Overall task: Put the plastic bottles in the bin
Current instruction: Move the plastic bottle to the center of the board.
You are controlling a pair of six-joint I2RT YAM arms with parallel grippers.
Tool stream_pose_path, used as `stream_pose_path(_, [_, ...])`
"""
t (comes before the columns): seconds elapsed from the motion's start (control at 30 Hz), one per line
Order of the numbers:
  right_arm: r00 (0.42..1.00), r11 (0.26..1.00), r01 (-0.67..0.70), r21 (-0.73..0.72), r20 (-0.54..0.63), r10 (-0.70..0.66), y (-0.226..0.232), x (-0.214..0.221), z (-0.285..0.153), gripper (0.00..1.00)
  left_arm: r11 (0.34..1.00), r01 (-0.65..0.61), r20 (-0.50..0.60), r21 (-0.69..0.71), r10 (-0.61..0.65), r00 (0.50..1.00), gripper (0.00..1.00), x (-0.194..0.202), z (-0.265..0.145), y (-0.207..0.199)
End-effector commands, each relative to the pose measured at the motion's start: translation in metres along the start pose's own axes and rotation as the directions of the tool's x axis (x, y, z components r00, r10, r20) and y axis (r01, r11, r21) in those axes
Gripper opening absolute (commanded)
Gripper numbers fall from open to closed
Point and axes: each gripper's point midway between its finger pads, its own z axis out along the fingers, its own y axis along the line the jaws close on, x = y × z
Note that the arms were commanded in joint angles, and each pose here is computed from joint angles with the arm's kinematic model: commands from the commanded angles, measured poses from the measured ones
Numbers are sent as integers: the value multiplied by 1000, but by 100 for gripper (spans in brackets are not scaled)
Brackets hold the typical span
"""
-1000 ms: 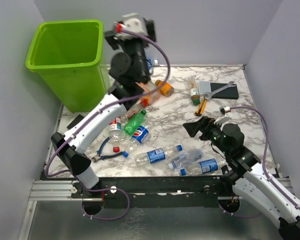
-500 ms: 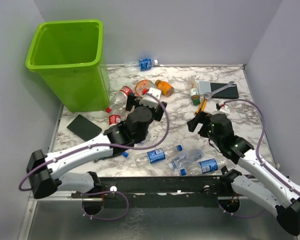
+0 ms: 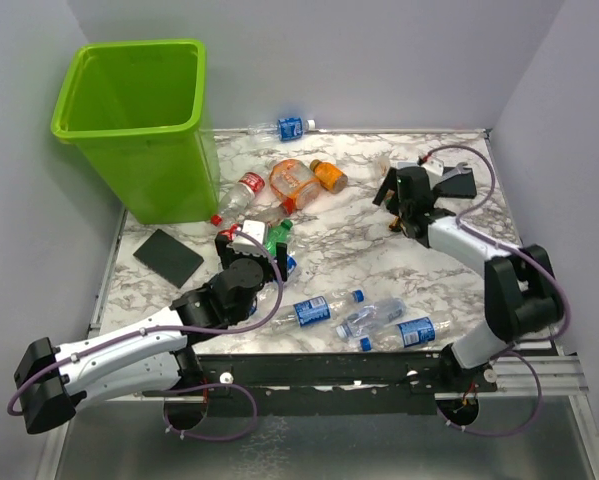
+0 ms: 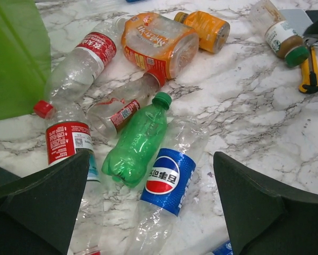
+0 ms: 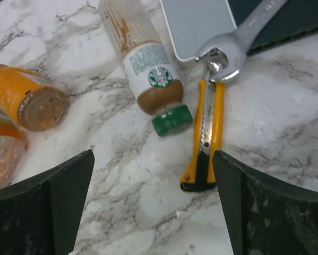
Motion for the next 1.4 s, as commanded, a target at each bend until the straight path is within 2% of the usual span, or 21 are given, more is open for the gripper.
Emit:
stream_pose_path(0.0, [994, 997, 82, 10, 77, -83, 13, -31, 42, 97, 987, 154, 49, 49, -157, 986, 99, -11, -7, -5])
stream_pose_path(0.23, [977, 977, 212, 32, 10, -213, 22, -39, 100, 98, 986, 157, 50, 60, -160, 986, 99, -14, -11, -7])
stream_pose_path(0.3, [967, 967, 253, 35, -25, -252, 22, -29, 115, 98, 987, 152, 58, 58, -155, 986, 99, -17, -12, -6])
stream_pose_path(0.47, [954, 957, 289, -21, -82, -289, 30, -13, 128, 96, 990, 135, 65, 51, -138, 988, 99, -20, -12, -4])
stream_pose_path(0.67, [938, 951, 307, -34, -156, -308, 30, 7, 139, 90, 987, 143, 55, 72, -147, 988, 99, -19, -12, -8])
stream_pose_path(0.8, [932, 951, 307, -41, -187, -309, 28, 18, 141, 81, 987, 143, 56, 71, -147, 988, 99, -19, -12, -8])
stream_pose_path(1.13, [938, 960, 273, -70, -202, -281, 29, 19, 123, 49, 987, 147, 54, 68, -151, 987, 99, -18, -11, -8])
stream_pose_path(1.27, [970, 968, 188, -166, -122, -209, 50, -8, 81, 44, 987, 152, 66, 56, -155, 986, 99, -20, -13, -4])
stream_pose_path(1.37, [976, 943, 165, -289, -88, -198, 73, -11, 24, 43, 987, 150, 74, 50, -154, 985, 99, -23, -13, -2])
